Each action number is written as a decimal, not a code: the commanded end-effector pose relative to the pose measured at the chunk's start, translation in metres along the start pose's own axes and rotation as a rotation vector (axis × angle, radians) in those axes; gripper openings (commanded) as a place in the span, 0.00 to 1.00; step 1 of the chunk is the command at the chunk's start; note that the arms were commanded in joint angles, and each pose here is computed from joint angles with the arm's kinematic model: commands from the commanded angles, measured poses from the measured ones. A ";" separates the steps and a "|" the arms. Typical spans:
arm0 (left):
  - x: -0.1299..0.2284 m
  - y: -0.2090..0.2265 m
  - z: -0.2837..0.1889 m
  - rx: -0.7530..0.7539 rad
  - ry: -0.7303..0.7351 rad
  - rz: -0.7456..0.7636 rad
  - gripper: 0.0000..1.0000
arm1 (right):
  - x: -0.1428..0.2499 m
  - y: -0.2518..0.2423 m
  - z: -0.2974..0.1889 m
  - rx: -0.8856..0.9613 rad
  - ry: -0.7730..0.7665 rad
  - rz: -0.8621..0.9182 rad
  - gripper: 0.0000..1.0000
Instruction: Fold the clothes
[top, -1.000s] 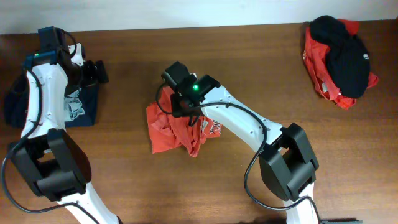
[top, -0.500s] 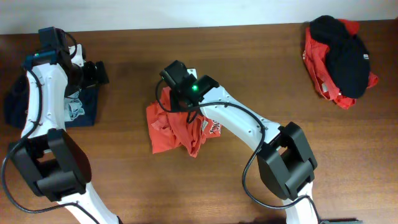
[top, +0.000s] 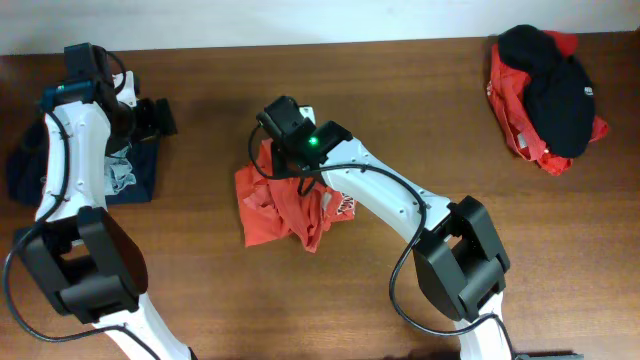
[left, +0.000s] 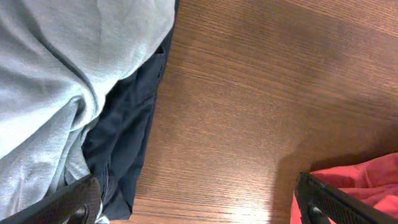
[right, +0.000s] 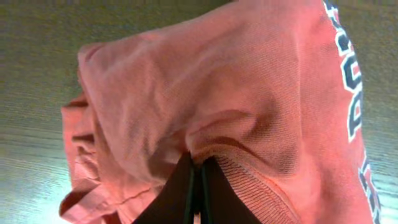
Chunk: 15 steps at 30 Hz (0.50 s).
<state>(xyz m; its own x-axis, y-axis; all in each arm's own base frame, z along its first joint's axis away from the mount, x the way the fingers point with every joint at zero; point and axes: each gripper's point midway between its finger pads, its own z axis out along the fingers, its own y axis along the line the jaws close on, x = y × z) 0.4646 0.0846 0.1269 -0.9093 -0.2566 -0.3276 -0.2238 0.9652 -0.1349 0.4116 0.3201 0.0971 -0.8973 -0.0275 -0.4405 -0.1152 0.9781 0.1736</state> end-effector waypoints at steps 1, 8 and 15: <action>-0.011 -0.008 -0.021 0.020 -0.056 0.005 0.99 | -0.002 0.016 0.006 -0.076 -0.002 -0.055 0.04; -0.011 -0.008 -0.021 0.020 -0.056 0.006 0.99 | -0.028 0.059 -0.010 -0.274 -0.071 -0.067 0.04; -0.012 -0.008 -0.022 0.020 -0.061 0.006 0.99 | 0.000 0.089 -0.016 -0.329 -0.010 -0.080 0.04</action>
<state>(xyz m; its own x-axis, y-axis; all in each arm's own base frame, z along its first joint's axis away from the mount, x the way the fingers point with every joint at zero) 0.4647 0.0845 0.1269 -0.9092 -0.2566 -0.3279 -0.2235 0.9652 -0.1357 0.4172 0.3762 0.1277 -0.8643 -0.0542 -0.5001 -0.2744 0.8840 0.3784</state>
